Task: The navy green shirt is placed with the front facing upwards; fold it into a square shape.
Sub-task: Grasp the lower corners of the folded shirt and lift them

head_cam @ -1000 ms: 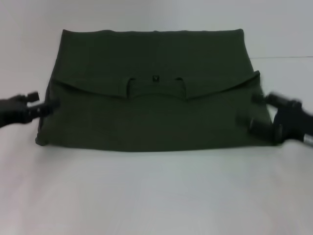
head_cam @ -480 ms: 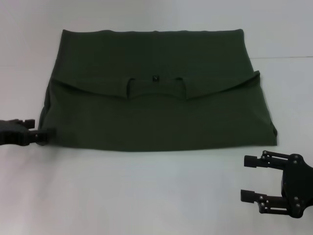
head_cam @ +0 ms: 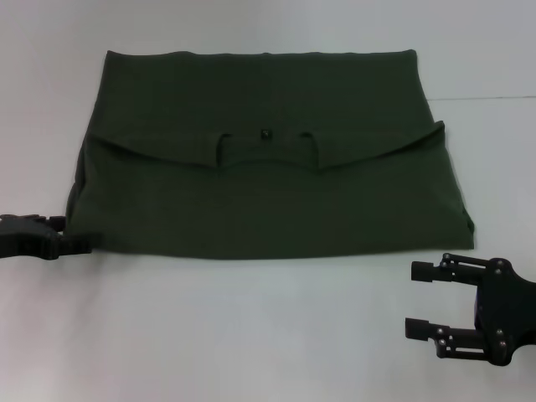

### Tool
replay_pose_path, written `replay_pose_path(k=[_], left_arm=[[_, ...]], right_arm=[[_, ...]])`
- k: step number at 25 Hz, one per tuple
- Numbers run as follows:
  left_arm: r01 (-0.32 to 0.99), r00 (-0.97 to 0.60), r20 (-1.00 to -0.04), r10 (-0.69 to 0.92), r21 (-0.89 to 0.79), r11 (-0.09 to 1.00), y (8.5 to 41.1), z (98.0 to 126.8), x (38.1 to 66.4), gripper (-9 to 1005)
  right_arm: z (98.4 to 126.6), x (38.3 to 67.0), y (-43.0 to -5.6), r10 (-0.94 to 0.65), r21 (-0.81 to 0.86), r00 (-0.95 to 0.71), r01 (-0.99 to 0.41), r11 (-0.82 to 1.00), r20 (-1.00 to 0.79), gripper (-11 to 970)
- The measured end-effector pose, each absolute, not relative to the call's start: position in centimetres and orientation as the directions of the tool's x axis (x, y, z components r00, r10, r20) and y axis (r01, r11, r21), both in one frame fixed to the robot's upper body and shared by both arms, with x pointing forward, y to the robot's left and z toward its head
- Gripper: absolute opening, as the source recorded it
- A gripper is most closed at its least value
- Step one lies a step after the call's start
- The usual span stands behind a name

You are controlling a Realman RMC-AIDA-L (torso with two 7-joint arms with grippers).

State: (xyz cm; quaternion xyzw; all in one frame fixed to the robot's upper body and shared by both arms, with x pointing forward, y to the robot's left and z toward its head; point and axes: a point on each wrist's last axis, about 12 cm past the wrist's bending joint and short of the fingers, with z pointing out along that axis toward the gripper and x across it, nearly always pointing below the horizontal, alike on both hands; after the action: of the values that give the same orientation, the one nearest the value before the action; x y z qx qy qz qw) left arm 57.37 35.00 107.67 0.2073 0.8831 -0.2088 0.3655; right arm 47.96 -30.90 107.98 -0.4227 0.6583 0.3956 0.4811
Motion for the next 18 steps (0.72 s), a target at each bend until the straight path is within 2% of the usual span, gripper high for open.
replay_pose_path(k=[7, 18], left_arm=[[0.544, -0.64, -0.724, 0.258, -0.19, 0.817, 34.57, 107.47, 57.5, 795], [0.557, -0.632, -0.72, 0.287, -0.165, 0.814, 34.35, 107.43, 57.68, 323]], right_arm=[[108.03, 48.12, -30.96, -0.174, 0.112, -0.179, -0.934, 0.34, -0.968, 778], [108.11, 48.23, -31.15, -0.172, 0.112, -0.182, -0.93, 0.351, -0.968, 780]])
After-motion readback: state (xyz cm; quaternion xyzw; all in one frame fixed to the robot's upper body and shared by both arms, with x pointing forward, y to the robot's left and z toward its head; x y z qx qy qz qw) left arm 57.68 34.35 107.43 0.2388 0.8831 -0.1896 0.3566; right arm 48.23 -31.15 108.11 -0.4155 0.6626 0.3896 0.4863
